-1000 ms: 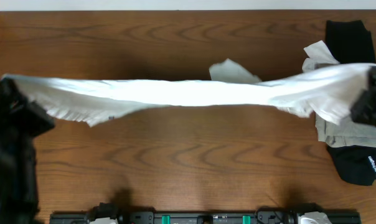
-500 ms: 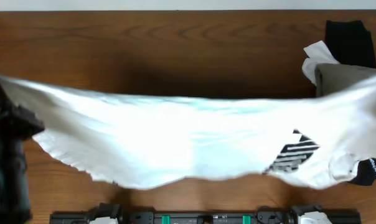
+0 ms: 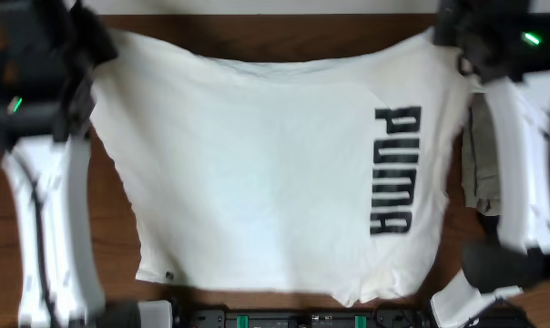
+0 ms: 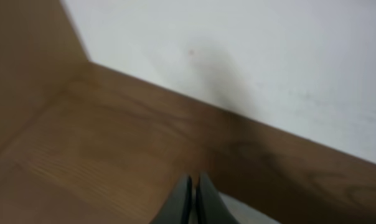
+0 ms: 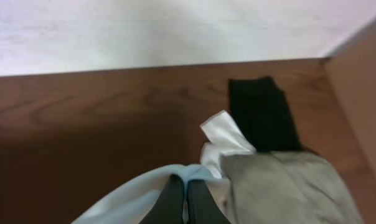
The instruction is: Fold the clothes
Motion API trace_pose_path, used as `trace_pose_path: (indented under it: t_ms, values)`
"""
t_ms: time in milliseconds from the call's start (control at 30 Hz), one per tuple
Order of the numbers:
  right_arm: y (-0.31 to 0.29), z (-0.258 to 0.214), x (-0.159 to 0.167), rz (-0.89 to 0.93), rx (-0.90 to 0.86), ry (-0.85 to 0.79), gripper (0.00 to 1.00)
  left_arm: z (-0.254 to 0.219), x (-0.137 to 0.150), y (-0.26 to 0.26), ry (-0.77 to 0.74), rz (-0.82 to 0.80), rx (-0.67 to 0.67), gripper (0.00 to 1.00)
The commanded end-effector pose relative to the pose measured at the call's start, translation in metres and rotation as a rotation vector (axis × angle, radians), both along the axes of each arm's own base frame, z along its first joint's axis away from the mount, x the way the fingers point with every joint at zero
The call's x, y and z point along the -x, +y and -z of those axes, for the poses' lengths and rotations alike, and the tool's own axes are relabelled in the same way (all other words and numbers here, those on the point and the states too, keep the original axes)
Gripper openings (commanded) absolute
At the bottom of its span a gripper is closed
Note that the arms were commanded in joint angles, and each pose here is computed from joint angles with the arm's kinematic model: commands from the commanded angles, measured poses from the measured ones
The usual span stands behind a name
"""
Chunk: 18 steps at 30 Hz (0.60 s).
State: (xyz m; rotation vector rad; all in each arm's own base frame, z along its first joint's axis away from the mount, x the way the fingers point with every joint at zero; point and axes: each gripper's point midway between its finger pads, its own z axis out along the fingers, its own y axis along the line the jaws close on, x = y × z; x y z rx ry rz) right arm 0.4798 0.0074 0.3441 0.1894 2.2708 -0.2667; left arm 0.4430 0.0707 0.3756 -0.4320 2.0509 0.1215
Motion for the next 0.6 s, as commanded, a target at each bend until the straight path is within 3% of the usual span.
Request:
trace_pose_path:
  t_ms: [0, 133, 300, 433, 567]
  values:
    - [-0.003, -0.023, -0.011, 0.007, -0.001, -0.099, 0.01, 0.006, -0.027, -0.006, -0.028, 0.056, 0.007, 0.06]
    - [-0.013, -0.080, -0.013, 0.029, -0.024, -0.269, 0.01, -0.023, -0.042, -0.005, -0.139, 0.070, -0.025, 0.06]
    - [-0.037, -0.160, 0.017, 0.066, -0.046, -0.457, 0.01, -0.097, -0.029, -0.007, -0.303, 0.077, -0.054, 0.06]
    - [-0.038, -0.166, 0.037, 0.051, -0.063, -0.434, 0.01, -0.126, -0.013, -0.021, -0.344, 0.142, -0.025, 0.06]
    - [-0.031, -0.149, 0.040, 0.024, -0.091, -0.368, 0.01, -0.109, -0.004, -0.028, -0.272, 0.160, 0.009, 0.06]
